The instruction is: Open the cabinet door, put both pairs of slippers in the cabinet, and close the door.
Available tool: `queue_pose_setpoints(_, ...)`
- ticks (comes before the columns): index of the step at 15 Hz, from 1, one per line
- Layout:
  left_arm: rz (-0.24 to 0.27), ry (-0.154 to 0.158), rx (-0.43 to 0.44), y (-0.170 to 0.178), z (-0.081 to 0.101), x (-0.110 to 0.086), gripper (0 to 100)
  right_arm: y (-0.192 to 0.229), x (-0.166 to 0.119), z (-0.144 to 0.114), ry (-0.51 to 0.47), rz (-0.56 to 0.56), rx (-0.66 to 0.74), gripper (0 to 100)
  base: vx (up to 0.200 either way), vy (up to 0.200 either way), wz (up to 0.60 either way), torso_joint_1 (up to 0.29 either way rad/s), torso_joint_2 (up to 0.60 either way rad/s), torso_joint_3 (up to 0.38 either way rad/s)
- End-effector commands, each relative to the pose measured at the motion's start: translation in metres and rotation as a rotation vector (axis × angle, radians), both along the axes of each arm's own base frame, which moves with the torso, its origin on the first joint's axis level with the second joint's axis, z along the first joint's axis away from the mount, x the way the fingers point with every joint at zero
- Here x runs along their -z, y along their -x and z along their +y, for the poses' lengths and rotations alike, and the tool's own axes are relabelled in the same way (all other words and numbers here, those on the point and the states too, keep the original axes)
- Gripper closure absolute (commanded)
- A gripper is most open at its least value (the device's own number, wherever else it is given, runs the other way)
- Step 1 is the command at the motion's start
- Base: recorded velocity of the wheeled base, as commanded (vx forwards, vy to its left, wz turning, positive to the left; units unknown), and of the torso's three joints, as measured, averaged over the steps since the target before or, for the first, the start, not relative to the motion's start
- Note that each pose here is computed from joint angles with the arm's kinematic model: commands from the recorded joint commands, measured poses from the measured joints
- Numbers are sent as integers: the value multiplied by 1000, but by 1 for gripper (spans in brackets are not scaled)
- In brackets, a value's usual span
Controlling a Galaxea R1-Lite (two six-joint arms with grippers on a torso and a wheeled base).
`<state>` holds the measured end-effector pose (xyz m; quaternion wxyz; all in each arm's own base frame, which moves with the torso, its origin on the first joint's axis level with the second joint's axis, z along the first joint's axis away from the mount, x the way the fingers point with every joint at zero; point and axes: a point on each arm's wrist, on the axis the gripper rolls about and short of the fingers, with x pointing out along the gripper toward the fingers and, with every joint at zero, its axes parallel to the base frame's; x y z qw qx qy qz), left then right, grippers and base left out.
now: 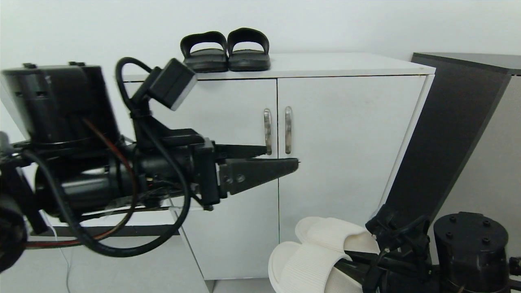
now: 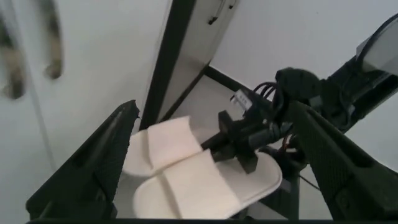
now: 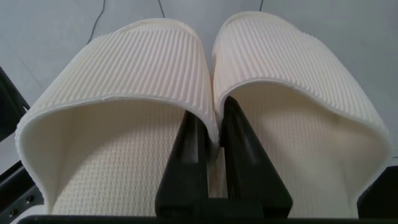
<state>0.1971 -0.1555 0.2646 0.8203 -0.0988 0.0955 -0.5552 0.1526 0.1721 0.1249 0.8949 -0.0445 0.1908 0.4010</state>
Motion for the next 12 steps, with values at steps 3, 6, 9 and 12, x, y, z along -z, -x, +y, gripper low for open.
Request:
queue_pose_setpoints(3, 49, -3, 23, -34, -35, 5, 0, 1, 2, -1, 6, 5, -1, 100, 0, 0, 0, 0, 0, 0)
queue_pose_setpoints(6, 40, -4, -59, -52, -48, 6, 0, 0, 4, 0, 14, 10, 4, 100, 0, 0, 0, 0, 0, 0)
queue_pose_setpoints(9, 22, 4, -160, -56, -56, 1, 0, -1, 4, 1, 14, 11, 2, 100, 0, 0, 0, 0, 0, 0)
queue_pose_setpoints(12, 23, -1, -208, -61, -58, 3, 0, -1, 3, 1, 10, 9, 4, 100, 0, 0, 0, 0, 0, 0)
